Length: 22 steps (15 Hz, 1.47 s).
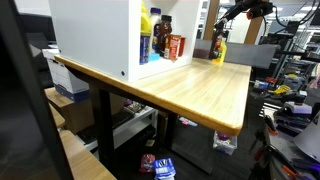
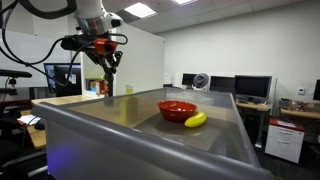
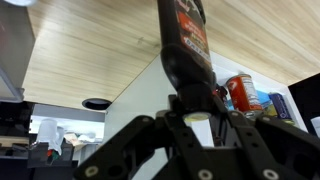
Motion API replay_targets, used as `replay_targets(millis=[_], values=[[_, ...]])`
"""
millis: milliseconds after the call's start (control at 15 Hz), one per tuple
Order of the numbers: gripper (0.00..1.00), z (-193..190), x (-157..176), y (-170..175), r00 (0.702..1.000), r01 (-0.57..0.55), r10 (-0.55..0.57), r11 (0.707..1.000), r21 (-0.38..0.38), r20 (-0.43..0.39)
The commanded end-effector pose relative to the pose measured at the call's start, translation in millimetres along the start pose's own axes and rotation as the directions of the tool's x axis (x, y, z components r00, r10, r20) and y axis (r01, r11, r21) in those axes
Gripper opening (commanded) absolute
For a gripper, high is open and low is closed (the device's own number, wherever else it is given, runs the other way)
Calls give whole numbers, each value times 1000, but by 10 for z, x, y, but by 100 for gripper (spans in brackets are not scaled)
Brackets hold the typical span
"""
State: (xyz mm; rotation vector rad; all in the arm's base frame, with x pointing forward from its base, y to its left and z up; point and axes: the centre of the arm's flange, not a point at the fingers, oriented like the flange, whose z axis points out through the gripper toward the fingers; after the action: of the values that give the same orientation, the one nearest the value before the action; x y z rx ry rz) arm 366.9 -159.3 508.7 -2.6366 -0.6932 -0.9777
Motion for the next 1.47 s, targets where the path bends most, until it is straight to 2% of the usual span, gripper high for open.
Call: replay_targets(millis=[0,333,667,1267,1333,1400], values=[[8,1,18,202,997,65,-64,997,28,-34],[8,25,-107,405,996,67,-64,997,34,-62],[8,51,-256,583,999,9,-9,1000,-13,-43],[8,114,-314,700,998,-56,56,998,-41,-2],[58,89,-297,678,998,-67,67,997,-46,8],[59,47,-274,650,997,-72,73,996,-45,23]])
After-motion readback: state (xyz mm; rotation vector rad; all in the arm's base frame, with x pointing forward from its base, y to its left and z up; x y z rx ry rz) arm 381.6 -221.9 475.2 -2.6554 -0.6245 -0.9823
